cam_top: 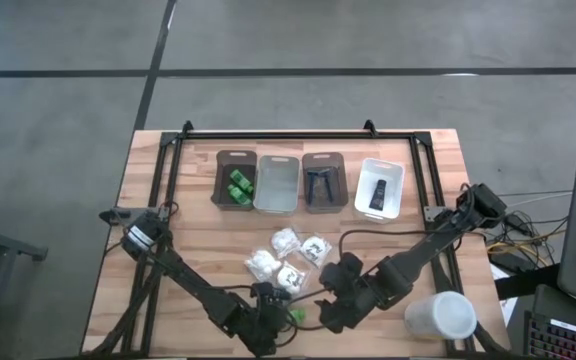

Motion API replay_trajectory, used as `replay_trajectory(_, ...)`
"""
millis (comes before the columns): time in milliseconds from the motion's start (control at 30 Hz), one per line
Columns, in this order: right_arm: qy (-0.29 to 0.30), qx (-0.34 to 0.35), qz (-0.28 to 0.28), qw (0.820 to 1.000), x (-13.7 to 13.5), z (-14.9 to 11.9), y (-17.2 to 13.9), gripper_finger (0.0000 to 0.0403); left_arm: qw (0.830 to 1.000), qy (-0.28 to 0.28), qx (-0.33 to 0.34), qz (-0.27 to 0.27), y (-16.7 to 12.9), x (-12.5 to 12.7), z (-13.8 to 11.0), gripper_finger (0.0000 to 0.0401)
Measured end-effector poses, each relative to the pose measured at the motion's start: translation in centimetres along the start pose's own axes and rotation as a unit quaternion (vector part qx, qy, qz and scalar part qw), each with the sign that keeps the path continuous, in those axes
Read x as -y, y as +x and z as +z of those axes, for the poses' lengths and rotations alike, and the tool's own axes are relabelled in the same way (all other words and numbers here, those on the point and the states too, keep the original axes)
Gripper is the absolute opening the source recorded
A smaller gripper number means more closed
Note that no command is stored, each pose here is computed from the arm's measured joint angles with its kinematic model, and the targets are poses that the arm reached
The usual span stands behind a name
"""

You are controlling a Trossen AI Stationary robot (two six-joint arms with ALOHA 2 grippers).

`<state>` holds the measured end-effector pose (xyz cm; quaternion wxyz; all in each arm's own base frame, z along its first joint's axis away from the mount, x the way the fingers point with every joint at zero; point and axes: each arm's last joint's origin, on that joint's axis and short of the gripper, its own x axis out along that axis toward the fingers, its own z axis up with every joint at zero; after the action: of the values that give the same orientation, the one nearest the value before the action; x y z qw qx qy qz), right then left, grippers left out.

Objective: Pick & Place Travel size toiletries
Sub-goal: Put the green shampoo into the left black bin

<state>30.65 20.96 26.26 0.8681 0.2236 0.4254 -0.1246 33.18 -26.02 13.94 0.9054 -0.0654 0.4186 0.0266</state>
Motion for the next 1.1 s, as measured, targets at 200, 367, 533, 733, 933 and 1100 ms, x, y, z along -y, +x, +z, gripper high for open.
replay_trajectory(200,0.013,0.035,0.015,0.999,-0.1,0.3,-2.2,0.029,1.0,-0.003,0.002,-0.004,-1.1,-0.2,0.8,0.0176)
replay_trajectory(367,0.023,0.064,0.03,0.997,0.0,0.7,-4.3,0.0281,1.0,-0.008,-0.001,-0.01,-1.8,-0.4,1.2,0.0175)
replay_trajectory(533,0.031,0.09,0.046,0.994,0.2,1.1,-6.2,0.027,1.0,-0.016,0.009,-0.01,-3.4,-0.6,2.0,0.0175)
replay_trajectory(733,0.04,0.109,0.055,0.992,0.5,1.5,-7.4,0.0255,0.996,-0.07,0.007,0.057,-6.1,-2.2,2.4,0.0174)
replay_trajectory(933,0.06,0.128,0.049,0.989,0.5,1.6,-7.5,0.024,0.982,-0.143,0.038,0.115,-10.4,-4.6,3.0,0.0174)
replay_trajectory(1100,0.047,0.135,0.038,0.989,0.6,1.6,-7.4,0.0231,0.968,-0.195,0.092,0.132,-14.3,-6.8,3.6,0.0174)
